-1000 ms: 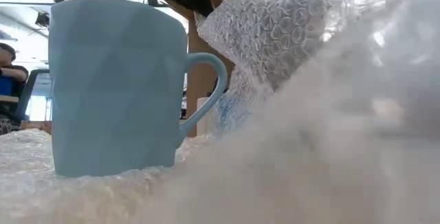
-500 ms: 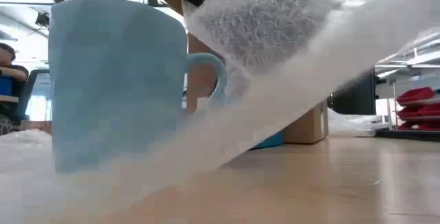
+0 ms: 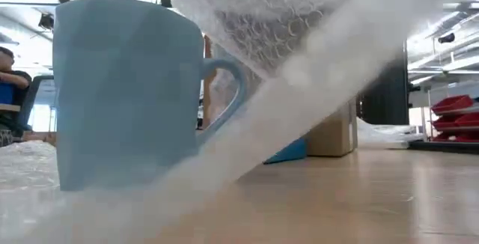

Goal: Wrap mug
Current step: Wrap the blue mug with the bubble wrap on the table

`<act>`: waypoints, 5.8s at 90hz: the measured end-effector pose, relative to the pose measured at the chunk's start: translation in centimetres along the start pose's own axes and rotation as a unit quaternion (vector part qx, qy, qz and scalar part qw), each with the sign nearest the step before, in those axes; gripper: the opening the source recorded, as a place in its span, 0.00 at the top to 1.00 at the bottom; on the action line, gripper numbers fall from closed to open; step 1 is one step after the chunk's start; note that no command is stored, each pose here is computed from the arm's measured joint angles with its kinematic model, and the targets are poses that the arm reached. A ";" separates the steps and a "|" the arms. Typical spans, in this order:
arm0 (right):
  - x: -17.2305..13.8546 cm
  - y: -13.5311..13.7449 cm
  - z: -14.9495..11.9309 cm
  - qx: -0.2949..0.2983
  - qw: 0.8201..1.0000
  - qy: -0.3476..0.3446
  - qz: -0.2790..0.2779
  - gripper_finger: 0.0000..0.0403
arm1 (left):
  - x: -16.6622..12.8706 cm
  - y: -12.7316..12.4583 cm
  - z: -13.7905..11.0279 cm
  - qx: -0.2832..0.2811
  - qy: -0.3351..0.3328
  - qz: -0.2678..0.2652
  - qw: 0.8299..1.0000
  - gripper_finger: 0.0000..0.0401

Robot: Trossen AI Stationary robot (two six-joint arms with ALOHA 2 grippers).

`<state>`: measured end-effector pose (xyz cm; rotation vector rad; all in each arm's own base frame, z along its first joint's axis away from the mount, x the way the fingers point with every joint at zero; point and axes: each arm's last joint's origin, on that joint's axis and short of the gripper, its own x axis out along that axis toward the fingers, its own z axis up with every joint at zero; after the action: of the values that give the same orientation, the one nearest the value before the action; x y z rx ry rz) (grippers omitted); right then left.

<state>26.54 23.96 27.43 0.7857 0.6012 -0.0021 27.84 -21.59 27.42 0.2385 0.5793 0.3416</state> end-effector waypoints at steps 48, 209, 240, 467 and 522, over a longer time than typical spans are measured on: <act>1.2 -0.1 3.4 -0.072 0.994 -0.071 0.029 1.00 | -2.9 -2.1 -1.0 0.002 -0.002 -0.073 0.997 1.00; 12.5 -6.3 7.4 -0.184 0.972 -0.130 0.067 1.00 | -0.2 -3.8 -3.5 -0.090 0.037 -0.220 0.971 0.74; 12.6 -6.5 7.2 -0.198 0.972 -0.117 0.053 1.00 | -4.8 -3.5 -1.6 -0.053 0.144 -0.282 0.947 0.65; 12.6 -6.9 5.3 -0.219 0.938 0.254 -0.089 0.91 | 10.5 -2.6 -9.0 -0.150 -0.027 -0.168 0.974 0.65; 10.7 -3.9 7.7 -0.203 0.934 0.266 -0.126 0.82 | 10.5 -2.4 -8.8 -0.140 -0.033 -0.167 0.975 0.65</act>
<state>38.49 18.34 23.63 0.2925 1.1721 0.1002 31.66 -18.77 14.38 -0.1206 0.4889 0.0858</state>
